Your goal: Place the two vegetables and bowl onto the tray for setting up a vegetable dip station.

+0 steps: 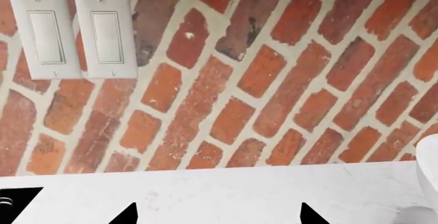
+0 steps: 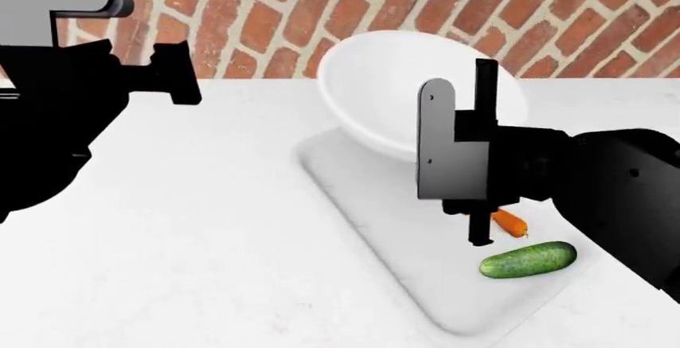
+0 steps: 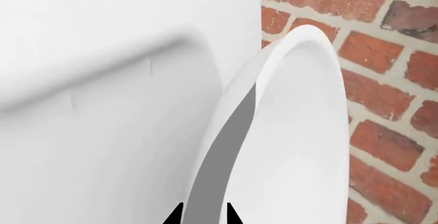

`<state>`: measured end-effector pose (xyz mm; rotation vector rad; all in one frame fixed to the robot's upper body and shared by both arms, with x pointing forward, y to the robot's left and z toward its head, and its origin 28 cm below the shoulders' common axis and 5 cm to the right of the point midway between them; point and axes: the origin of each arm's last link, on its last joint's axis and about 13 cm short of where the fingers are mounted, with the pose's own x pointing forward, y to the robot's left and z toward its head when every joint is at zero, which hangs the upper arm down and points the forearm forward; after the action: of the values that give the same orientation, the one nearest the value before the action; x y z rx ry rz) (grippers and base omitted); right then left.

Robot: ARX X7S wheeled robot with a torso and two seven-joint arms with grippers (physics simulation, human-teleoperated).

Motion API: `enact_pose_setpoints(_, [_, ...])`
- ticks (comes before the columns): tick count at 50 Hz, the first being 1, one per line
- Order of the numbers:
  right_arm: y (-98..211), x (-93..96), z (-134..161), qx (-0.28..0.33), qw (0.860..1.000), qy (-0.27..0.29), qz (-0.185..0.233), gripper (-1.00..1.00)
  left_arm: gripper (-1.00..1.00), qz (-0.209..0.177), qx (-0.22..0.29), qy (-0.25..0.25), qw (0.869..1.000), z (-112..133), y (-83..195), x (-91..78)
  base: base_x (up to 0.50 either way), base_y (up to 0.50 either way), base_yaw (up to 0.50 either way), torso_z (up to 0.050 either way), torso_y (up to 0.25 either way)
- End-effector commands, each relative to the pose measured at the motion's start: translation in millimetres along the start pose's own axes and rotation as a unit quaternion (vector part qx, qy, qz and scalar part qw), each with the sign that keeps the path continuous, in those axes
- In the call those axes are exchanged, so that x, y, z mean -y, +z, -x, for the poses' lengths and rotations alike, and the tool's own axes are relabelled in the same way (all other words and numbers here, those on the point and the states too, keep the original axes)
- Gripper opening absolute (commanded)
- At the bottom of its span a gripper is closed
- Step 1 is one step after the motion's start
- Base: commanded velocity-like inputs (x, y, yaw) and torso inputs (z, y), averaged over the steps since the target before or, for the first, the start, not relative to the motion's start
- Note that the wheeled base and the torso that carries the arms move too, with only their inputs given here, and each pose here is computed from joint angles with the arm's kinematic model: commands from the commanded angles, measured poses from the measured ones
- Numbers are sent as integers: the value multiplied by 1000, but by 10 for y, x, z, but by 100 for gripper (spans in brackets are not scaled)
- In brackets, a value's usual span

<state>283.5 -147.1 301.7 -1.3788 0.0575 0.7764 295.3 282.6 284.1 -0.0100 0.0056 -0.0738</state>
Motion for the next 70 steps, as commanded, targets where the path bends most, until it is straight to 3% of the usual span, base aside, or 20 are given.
enact_pose_setpoints(1, [55,61,-113,15,999,-8,29,-100,100,7,0,3,1000,-15,-31,-27,0,0,0,0,0])
enact_pose_setpoints(22, [28,-22,-64,6,1000,1,20,-100,100,8,-1,2,1000,-28,-39,-16,0,0,0,0,1])
enact_pose_setpoints(43, [32,25,-86,-7,1000,-7,26,-100,100,7,-3,2,1000,-37,-45,-11,0,0,0,0,0])
enact_pose_setpoints(44, [34,24,-83,-6,1000,-6,24,100,100,7,-3,2,1000,-36,-43,-9,0,0,0,0,10])
enact_pose_setpoints(70, [39,17,-36,-8,1000,-13,14,100,100,8,-3,2,1000,-43,-40,-11,0,0,0,0,0])
